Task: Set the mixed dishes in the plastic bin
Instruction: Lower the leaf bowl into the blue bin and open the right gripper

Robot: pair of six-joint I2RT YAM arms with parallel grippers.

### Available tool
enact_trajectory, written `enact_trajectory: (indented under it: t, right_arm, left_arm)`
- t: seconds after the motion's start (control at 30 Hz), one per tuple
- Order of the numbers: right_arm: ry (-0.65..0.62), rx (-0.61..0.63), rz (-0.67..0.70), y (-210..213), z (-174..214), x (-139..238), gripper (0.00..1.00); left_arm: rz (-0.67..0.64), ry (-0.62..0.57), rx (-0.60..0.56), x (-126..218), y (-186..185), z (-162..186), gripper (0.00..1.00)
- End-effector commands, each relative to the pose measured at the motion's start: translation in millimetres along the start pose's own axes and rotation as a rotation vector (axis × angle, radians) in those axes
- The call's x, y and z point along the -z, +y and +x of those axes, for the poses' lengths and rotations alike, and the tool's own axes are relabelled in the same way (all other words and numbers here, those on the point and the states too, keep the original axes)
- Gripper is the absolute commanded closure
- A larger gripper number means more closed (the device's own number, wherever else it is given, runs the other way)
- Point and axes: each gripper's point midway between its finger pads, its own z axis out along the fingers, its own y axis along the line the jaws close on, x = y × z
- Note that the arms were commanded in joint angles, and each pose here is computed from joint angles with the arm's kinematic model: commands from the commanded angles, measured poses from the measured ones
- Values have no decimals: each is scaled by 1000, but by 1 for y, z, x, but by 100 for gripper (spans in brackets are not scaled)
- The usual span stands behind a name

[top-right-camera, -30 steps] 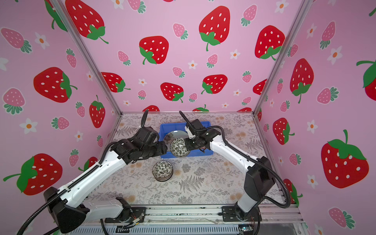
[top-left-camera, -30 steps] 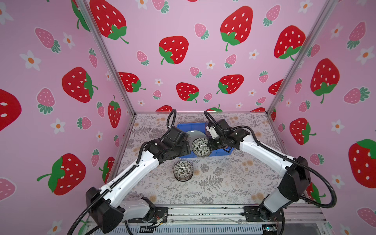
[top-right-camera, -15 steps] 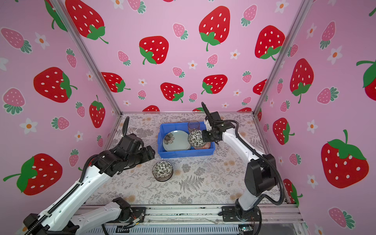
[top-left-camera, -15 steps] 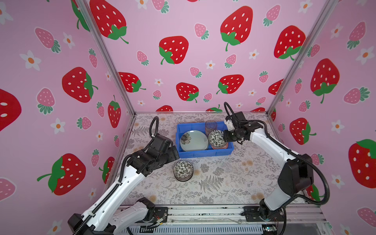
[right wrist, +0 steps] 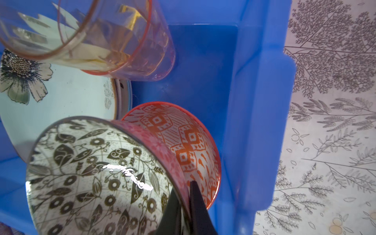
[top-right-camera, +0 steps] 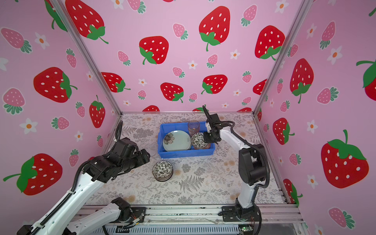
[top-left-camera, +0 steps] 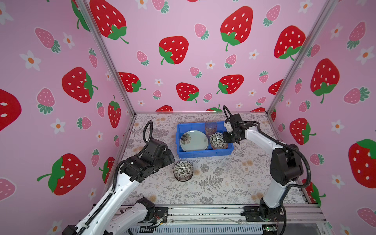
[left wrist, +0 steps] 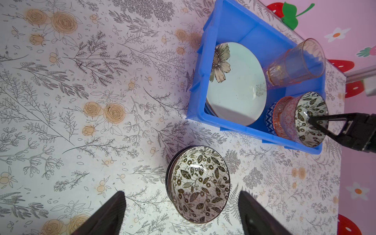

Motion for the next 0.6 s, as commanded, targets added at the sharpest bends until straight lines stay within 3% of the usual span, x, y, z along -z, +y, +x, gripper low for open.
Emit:
enact_trajectory:
  t: [0.0, 0.57]
  right_arm:
    - [-23, 6, 18, -5, -4, -1, 100]
    - [-30, -15, 67, -18, 0, -19, 95]
  left_arm:
    - [-51, 8, 10, -3, 12, 3, 11]
    - [-39, 39, 8, -16, 7, 4, 11]
